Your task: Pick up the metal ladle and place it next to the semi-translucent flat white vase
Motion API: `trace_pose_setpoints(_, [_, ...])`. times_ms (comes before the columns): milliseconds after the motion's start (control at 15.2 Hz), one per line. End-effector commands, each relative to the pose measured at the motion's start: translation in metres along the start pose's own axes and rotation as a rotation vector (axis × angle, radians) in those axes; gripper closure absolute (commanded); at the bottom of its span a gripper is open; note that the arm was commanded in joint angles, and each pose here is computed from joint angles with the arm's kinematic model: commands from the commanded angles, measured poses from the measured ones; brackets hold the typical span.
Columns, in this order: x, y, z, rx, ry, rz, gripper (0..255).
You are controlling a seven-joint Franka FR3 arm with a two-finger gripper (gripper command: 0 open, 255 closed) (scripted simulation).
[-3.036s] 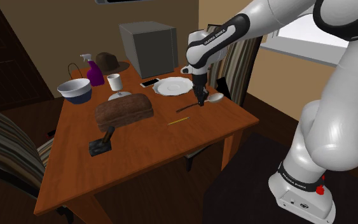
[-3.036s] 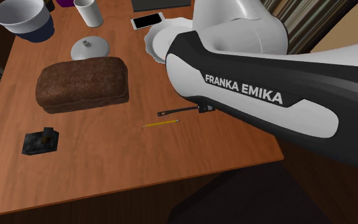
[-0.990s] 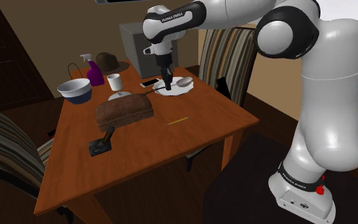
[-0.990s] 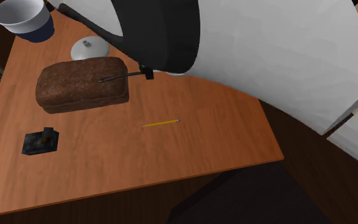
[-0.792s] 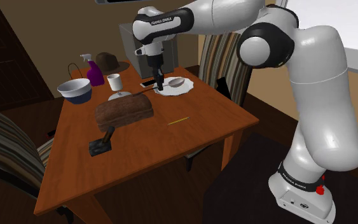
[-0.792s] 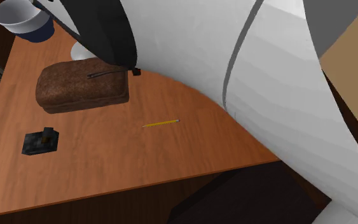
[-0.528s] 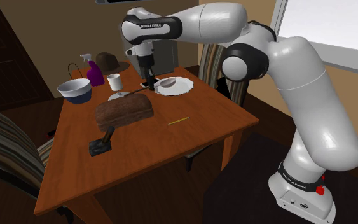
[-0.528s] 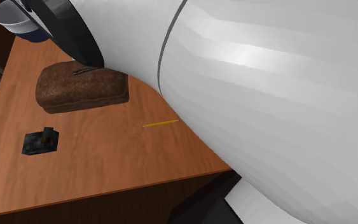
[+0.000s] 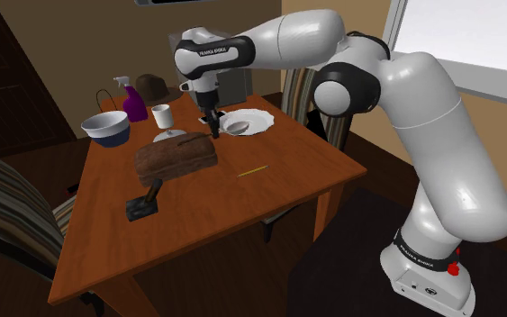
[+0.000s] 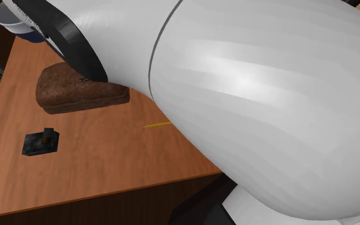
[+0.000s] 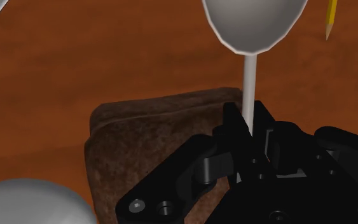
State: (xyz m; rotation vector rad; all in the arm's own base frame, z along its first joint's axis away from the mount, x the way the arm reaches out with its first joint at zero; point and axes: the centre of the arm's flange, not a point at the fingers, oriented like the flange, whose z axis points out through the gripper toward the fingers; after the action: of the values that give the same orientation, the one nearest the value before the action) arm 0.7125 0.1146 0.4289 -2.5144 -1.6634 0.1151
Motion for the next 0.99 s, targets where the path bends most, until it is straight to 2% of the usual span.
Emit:
trace_pose_setpoints(0, [0.000, 0.001, 0.010, 0.000, 0.000, 0.000, 255])
trace_pose_setpoints(924, [0.000, 0.012, 0.086, 0.000, 0.000, 0.000, 255])
